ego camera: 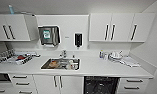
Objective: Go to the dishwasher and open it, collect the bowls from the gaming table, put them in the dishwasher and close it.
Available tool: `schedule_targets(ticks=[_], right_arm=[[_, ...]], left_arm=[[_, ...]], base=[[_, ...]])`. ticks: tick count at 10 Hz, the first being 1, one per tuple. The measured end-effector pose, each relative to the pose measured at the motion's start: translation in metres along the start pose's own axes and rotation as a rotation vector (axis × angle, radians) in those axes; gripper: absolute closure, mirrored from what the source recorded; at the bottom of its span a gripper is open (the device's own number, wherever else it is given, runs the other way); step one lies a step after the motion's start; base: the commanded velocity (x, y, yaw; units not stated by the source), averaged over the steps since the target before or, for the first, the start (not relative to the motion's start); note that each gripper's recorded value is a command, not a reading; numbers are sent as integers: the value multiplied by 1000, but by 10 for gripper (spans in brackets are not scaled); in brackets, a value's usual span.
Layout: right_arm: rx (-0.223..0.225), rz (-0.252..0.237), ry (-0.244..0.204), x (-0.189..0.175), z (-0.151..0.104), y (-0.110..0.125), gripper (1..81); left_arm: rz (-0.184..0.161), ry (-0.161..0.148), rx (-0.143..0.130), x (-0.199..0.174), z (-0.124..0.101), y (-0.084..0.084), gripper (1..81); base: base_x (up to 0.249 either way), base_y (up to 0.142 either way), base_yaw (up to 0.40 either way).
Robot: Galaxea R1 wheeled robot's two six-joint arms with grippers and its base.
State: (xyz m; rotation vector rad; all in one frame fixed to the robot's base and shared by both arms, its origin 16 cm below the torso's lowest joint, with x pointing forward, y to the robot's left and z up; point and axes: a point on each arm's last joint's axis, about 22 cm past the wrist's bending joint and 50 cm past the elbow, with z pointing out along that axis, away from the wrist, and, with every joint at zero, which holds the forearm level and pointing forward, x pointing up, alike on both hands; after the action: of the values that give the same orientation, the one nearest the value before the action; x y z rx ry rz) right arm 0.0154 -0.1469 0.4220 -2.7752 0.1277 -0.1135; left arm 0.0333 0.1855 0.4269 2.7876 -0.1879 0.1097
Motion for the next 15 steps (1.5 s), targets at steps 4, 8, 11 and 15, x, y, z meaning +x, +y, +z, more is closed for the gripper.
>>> schedule_targets(ticks=[4, 8, 11, 15], right_arm=[[0, 1, 1, -1, 0, 0, 10], [-4, -2, 7, 3, -1, 3, 10], [0, -3, -5, -5, 0, 0, 10], [-2, -5, 1, 0, 0, 0, 10]], left_arm=[[0, 0, 10, 0, -2, -7, 10], [-2, -5, 11, -4, -2, -8, 10], [-14, 3, 11, 0, -3, -9, 10], [-18, 4, 9, 0, -2, -7, 10]], base=[[0, 0, 302], [0, 0, 349], [0, 0, 350], [0, 0, 352]])
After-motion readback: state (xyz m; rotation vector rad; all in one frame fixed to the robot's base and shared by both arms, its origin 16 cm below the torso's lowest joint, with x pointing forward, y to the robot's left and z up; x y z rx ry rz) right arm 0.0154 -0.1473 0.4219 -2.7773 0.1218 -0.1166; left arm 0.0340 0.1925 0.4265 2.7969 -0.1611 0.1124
